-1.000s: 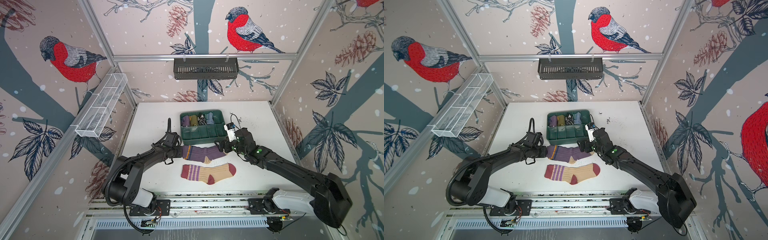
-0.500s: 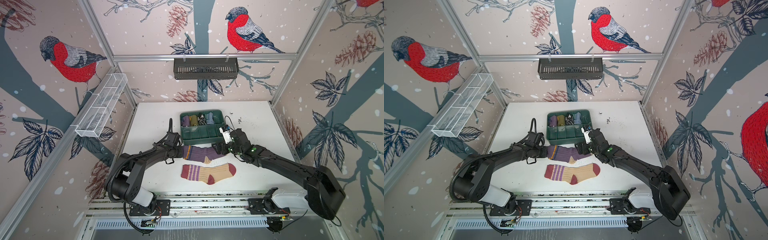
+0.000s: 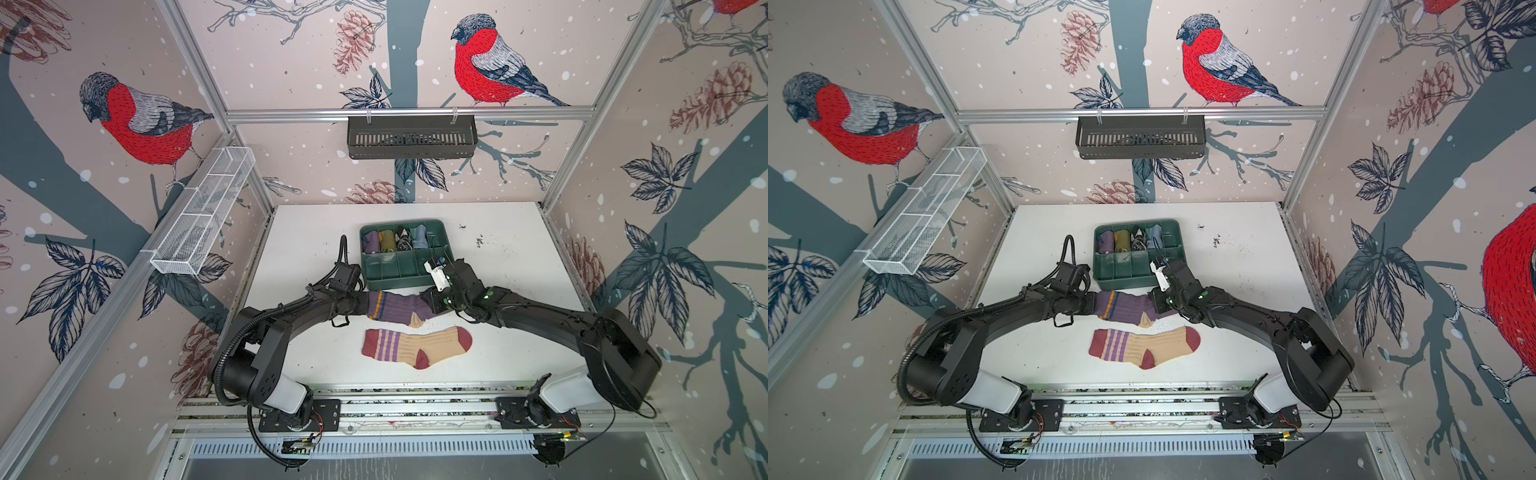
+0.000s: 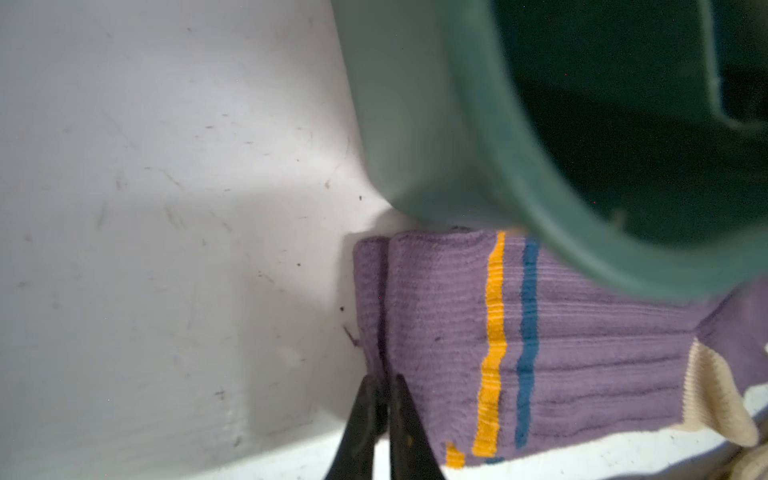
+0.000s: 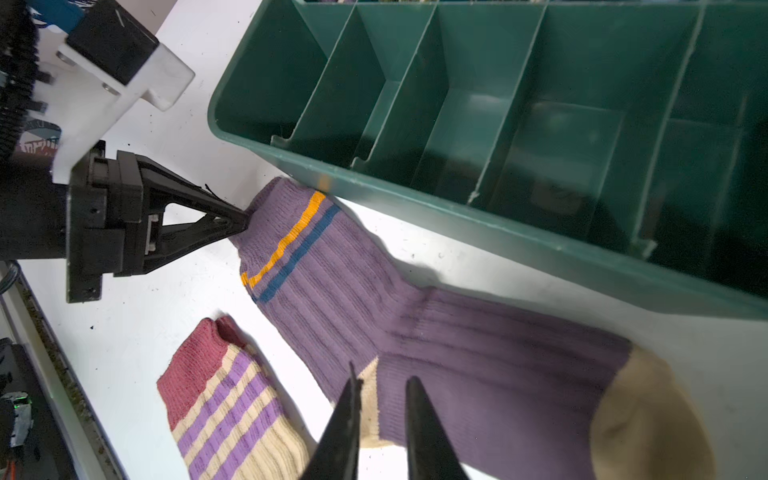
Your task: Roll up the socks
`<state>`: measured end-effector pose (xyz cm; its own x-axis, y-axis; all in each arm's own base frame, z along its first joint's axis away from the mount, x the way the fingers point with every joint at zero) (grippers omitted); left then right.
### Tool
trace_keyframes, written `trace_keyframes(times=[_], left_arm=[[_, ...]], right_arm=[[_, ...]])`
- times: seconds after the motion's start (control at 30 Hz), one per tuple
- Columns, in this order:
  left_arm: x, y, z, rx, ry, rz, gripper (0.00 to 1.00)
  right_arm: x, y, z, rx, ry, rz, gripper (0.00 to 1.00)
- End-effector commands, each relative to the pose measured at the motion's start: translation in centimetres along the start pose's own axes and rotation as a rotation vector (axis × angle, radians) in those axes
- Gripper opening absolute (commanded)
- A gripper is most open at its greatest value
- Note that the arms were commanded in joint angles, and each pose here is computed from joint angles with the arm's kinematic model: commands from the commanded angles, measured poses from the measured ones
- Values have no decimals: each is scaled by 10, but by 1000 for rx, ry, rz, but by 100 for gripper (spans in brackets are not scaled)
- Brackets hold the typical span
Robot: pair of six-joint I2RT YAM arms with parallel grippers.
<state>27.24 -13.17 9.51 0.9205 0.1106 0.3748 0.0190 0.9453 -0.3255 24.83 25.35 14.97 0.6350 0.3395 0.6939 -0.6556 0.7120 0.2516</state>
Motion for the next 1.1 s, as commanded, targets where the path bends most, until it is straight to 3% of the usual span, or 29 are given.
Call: trace_keyframes(times=[0.0,0.27,0.4,0.53,0.9,1.07], left_arm=[[0,-6,7,-11,4,-25,11],[0,-16,15,-1,2,-69,10],[0,-10,16,54,-20,-47,25],[1,-3,20,112,-47,-15,40],[-4,3,-3,148,8,-6,40],[-3,1,-4,130,6,-11,34]], right_arm=[[5,8,-8,54,-16,-12,16],[0,18,-30,138,11,-35,11],[-2,21,-36,149,24,-39,10],[-1,22,-36,148,24,-36,18],[-6,21,-38,141,44,-36,18],[-8,20,-41,130,58,-36,18]])
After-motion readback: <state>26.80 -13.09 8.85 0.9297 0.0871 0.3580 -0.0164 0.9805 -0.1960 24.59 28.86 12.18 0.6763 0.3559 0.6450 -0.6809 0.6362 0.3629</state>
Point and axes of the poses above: each gripper's point midway between its finger pads, its own z axis back along the fingers, its own y axis along the line the jaws close on, x = y × z, the point moved 7 cm from there along z, back along the fingers, and after that the axes turned 9 degrees about z, right-handed, at the moved point
